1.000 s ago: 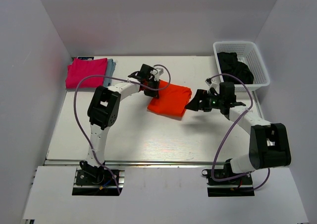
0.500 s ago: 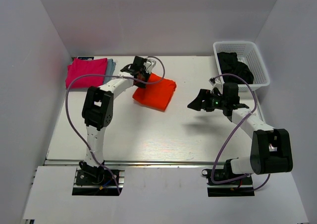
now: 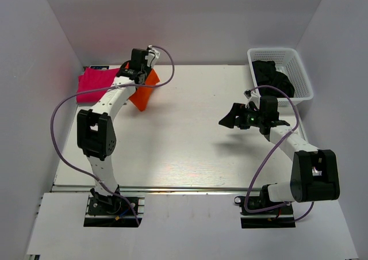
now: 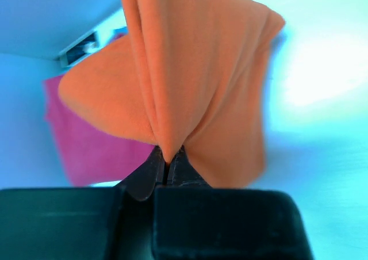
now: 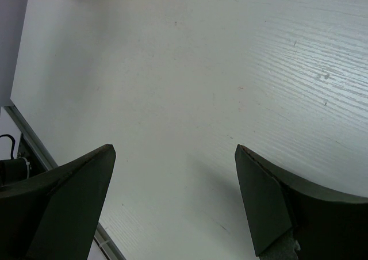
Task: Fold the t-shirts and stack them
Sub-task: Put the neatly folded tshirt into the corner of the board with the left arm
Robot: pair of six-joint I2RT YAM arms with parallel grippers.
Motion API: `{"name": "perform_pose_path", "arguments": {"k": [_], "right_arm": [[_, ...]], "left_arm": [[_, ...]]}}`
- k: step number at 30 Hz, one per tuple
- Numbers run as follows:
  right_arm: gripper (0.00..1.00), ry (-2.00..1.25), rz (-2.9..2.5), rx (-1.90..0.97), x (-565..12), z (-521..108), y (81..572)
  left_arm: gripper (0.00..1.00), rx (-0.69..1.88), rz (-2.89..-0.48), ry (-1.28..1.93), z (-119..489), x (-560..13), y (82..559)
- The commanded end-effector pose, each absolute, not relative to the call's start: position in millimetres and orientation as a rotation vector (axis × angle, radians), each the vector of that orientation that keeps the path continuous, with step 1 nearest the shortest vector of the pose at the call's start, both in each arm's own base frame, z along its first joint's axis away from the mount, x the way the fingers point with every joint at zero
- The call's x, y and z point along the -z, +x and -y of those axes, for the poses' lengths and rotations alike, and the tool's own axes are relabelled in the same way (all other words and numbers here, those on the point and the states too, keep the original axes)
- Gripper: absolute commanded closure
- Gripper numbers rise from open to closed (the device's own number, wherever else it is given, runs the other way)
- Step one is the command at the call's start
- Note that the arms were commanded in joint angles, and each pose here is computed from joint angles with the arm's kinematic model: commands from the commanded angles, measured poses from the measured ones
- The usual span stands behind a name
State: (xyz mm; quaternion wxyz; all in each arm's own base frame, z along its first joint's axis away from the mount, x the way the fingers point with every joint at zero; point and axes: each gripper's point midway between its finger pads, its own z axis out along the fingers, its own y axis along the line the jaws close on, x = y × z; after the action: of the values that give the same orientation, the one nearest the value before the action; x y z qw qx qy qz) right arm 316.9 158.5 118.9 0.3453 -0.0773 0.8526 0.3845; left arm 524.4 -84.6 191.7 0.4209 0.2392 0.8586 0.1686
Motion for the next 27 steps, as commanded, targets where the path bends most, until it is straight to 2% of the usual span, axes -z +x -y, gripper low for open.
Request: {"name": "perform_pose_path", "arguments": {"k": [1, 15, 22, 27], "right_arm": [[0.10, -0.214, -2.179, -0.972, -125, -155, 319], [0.10, -0.222, -2.161, -1.006, -132, -160, 320], [0.10, -0.217, -2.165, -1.029, -132, -162, 322], [0.10, -0.221, -2.155, -1.040, -137, -163, 327]], "left_arm": [[1.00, -0.564, -2.039, 0.540, 52, -249, 527], [1.00, -0.659, -1.935, 0.349, -23, -315, 532], [1.00, -0.630, -1.947, 0.333, -40, -309, 541], [1.00, -0.648, -1.957, 0.200, -78, -320, 546]]}}
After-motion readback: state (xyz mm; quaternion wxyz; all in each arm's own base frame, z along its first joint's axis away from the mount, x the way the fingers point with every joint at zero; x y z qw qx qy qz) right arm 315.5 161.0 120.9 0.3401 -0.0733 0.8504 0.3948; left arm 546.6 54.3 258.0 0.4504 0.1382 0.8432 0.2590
